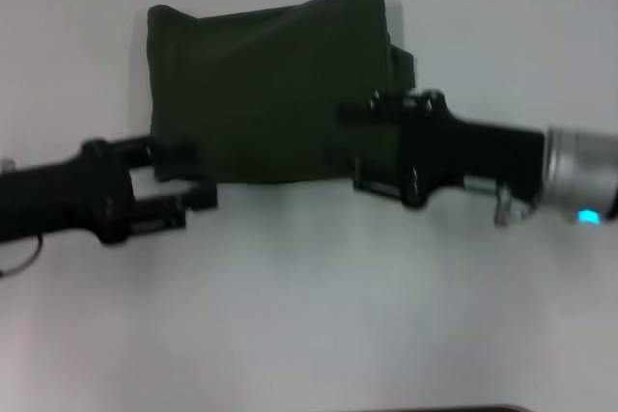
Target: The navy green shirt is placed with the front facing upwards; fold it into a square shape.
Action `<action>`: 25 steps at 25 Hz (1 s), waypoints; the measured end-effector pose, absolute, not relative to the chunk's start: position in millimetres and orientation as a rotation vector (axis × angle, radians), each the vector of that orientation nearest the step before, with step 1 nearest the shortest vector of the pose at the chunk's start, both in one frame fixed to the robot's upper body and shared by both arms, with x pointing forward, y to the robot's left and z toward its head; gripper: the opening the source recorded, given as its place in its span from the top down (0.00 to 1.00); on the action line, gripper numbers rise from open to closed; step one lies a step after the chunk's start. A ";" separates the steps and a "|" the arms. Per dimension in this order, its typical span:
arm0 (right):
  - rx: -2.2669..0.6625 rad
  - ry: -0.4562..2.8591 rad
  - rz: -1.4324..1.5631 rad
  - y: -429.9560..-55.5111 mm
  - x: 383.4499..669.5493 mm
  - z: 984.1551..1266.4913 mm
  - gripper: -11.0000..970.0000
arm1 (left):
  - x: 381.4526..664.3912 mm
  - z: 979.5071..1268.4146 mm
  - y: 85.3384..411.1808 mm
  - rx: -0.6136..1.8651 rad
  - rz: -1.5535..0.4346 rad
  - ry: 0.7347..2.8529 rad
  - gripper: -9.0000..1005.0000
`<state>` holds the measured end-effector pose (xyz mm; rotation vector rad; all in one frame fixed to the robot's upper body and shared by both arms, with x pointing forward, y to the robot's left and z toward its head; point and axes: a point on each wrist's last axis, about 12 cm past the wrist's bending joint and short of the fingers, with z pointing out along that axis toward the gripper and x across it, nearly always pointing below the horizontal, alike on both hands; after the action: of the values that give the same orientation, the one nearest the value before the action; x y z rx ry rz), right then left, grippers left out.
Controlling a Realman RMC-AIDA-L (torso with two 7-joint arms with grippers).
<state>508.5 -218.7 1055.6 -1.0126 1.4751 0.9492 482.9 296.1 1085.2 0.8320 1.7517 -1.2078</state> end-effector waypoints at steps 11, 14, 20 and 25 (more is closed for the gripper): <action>-1.004 1.523 0.816 -231.2 462.8 1005.3 0.44 | 453.6 1037.0 271.3 0.880 -1.060 1.637 0.29; -0.998 1.537 0.871 -228.8 463.4 1007.4 0.44 | 448.6 1034.1 273.9 0.915 -1.009 1.609 0.29; -1.013 1.537 0.932 -222.3 466.6 1011.2 0.44 | 435.6 1027.5 282.2 0.883 -0.968 1.624 0.29; -1.015 1.539 0.948 -220.6 471.3 1014.2 0.44 | 429.6 1025.9 291.1 0.833 -0.935 1.638 0.29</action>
<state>471.3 -220.6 1014.2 -1.0150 1.5395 0.9483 429.6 291.1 1025.9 0.8330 1.6383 -0.9353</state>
